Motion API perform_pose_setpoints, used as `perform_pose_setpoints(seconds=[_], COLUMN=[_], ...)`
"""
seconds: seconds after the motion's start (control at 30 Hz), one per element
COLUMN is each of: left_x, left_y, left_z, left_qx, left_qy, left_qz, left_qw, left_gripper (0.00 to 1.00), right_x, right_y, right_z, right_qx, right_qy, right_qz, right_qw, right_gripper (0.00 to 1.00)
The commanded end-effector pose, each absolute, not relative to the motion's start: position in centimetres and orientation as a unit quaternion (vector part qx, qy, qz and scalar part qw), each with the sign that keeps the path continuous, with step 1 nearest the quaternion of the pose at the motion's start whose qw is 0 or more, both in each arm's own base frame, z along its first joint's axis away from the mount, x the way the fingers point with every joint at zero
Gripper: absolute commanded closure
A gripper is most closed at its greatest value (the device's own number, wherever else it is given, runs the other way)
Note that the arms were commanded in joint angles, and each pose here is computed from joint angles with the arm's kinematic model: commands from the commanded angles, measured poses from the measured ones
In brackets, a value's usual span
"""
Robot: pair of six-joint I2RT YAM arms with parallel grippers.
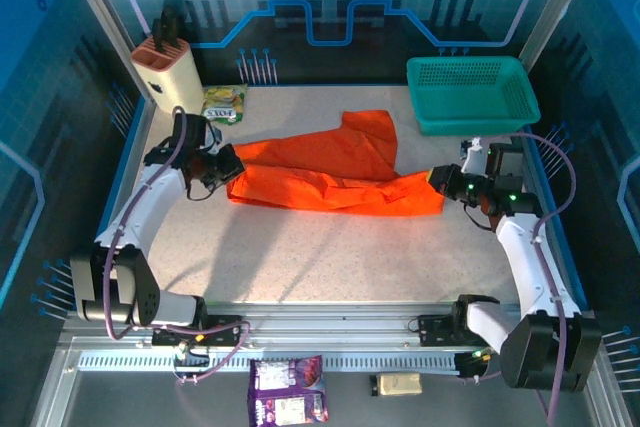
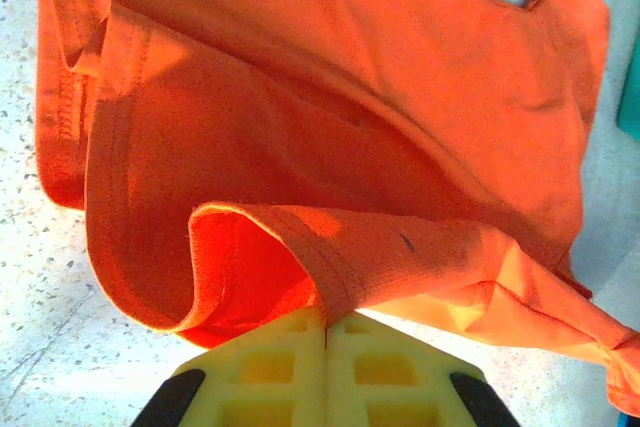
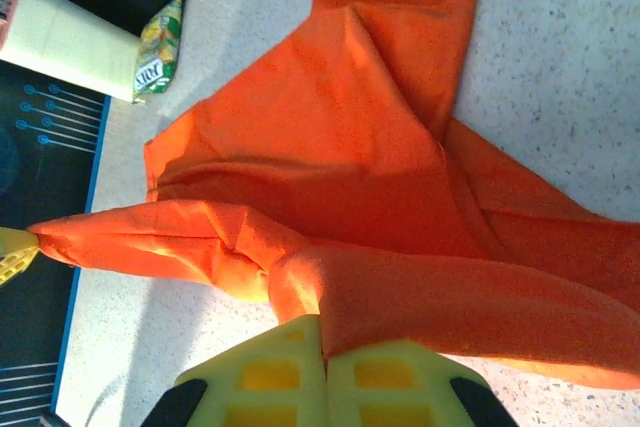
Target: Fold the inside-out t-shirt
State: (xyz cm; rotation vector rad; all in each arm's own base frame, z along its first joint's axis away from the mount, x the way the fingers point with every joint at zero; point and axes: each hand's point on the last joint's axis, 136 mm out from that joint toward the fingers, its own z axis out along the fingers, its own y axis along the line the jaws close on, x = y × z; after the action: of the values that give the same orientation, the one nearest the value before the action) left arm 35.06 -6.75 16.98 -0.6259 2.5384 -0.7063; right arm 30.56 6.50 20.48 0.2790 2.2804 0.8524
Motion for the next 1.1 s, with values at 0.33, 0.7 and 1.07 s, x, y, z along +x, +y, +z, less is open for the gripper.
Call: perform_pose_setpoints(seconds=[0.33, 0.7, 1.07], left_x=[36.5, 33.4, 34.2], left_y=[-6.6, -0.9, 0.0], left_z=[31.8, 49.8, 49.6], left_qx=[-0.181, -0.192, -0.212], left_qy=[0.86, 0.741, 0.717], left_qz=[-0.309, -0.326, -0.38], left_qw=[0.363, 0.554, 0.544], left_gripper=[1.0, 1.0, 1.0], right_x=[33.1, 33.3, 28.9], right_y=[4.7, 3.1, 2.3], right_z=[37.0, 50.7, 61.2], right_qx=[0.08, 0.089, 0.092], right_qy=[0.818, 0.717, 0.612], right_qz=[0.282, 0.289, 0.319], right_qw=[0.495, 0.628, 0.718], right_gripper=[1.0, 1.0, 1.0])
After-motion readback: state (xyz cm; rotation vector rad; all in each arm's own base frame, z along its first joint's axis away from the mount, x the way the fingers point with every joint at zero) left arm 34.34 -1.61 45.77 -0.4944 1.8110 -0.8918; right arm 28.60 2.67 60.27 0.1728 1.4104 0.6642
